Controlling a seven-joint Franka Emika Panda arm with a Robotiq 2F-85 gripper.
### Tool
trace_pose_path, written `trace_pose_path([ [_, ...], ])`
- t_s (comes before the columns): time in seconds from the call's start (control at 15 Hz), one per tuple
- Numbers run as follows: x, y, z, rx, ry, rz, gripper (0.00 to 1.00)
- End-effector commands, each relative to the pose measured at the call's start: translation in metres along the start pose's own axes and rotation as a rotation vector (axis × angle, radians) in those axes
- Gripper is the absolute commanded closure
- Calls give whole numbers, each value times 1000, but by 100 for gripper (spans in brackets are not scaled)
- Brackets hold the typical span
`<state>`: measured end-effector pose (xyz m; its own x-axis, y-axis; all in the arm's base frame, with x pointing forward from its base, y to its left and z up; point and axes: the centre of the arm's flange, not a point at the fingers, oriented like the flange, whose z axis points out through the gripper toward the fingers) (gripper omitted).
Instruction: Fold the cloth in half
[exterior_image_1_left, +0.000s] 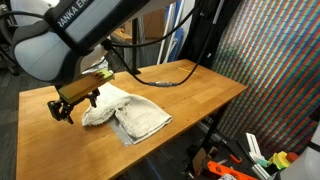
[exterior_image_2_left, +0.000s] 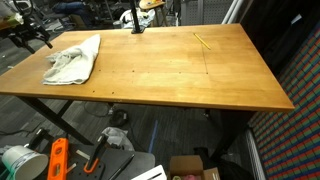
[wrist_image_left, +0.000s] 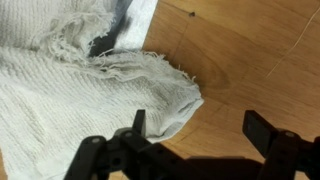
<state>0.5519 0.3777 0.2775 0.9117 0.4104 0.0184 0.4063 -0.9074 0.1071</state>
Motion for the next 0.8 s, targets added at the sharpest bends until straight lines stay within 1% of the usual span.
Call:
trace_pose_path([
  [0.0, 16, -6, 5, 0, -20, -4, 0],
  [0.2, 16, -6, 13, 2, -27, -3, 0],
  [0.27, 16, -6, 15, 2, -30, -7, 25],
  [0.33, 17, -7, 17, 0, -33, -8, 27],
  [0.4, 17, -7, 19, 0, -33, -11, 34],
  [0.47, 16, -8, 21, 1, -35, -13, 44],
  [0.6, 16, -10, 27, 0, -38, -21, 60],
  [0.67, 16, -11, 31, 1, -43, -24, 16],
  [0.73, 16, -12, 33, 2, -46, -21, 30],
])
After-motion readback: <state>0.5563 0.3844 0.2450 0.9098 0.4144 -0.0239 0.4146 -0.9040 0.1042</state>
